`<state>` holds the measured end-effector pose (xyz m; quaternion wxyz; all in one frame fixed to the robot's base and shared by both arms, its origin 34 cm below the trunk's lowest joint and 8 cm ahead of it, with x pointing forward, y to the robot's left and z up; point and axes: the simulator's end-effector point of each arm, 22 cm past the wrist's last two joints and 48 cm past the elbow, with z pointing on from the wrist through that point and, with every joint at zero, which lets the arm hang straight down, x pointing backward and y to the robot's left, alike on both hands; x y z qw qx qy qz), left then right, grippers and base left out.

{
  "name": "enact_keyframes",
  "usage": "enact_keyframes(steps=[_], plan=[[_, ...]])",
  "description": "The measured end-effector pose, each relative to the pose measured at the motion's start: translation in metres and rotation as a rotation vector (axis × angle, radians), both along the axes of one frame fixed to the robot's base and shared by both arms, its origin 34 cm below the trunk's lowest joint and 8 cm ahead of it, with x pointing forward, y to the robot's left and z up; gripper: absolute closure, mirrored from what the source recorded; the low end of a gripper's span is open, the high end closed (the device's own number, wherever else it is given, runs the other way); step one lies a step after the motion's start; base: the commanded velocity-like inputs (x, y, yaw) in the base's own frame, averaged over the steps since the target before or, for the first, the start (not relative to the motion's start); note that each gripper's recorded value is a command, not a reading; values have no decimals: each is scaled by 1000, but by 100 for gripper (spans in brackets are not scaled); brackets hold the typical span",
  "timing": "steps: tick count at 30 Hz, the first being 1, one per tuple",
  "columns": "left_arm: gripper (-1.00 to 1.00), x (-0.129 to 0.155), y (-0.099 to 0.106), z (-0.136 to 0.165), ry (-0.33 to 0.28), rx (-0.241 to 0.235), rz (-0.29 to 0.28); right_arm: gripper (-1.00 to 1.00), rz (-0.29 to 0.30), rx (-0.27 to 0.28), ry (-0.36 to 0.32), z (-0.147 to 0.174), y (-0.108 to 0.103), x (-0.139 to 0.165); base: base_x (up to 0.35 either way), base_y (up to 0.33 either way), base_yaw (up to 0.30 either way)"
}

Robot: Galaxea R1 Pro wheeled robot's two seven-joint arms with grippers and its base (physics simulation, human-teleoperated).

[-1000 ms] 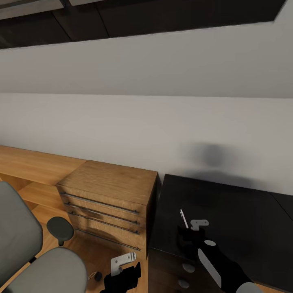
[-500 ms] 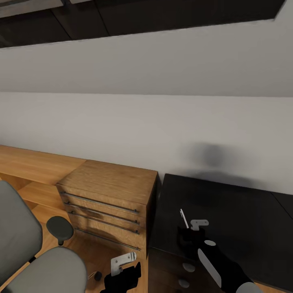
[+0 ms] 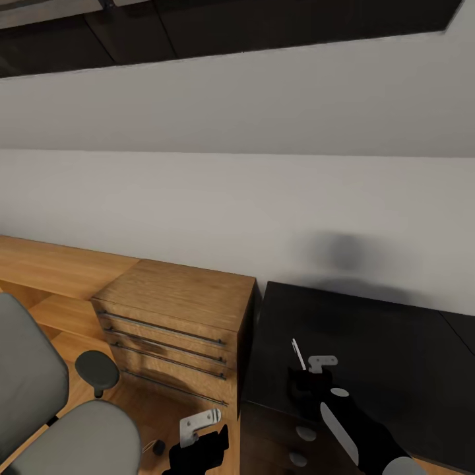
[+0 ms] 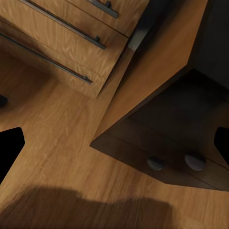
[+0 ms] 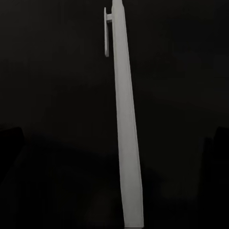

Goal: In the bedroom, organize the workspace by keeping the computer under the desk, ensuring the monitor is on the desk, placing the keyboard on the desk next to the monitor, placing the mouse on the desk next to the keyboard, moving the folder from the swivel chair onto the desk next to the mouse, stacking the notebook on top of the folder with the pen on top of the notebook, and positioning the swivel chair next to the desk.

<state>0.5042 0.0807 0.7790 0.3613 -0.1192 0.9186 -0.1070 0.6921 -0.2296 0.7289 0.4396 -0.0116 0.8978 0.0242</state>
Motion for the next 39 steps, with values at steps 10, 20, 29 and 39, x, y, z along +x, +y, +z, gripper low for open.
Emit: enact_keyframes(steps=[10, 20, 29, 39], plan=[[-100, 0, 0, 0, 0, 0, -1, 100, 10, 3, 27, 0, 4, -2, 0, 0, 0], [-100, 0, 0, 0, 0, 0, -1, 100, 10, 3, 27, 1, 4, -2, 0, 0, 0], [-100, 0, 0, 0, 0, 0, -1, 100, 11, 2, 28, 0, 4, -2, 0, 0, 0], [-100, 0, 0, 0, 0, 0, -1, 100, 14, 4, 32, 1, 5, -2, 0, 0, 0]])
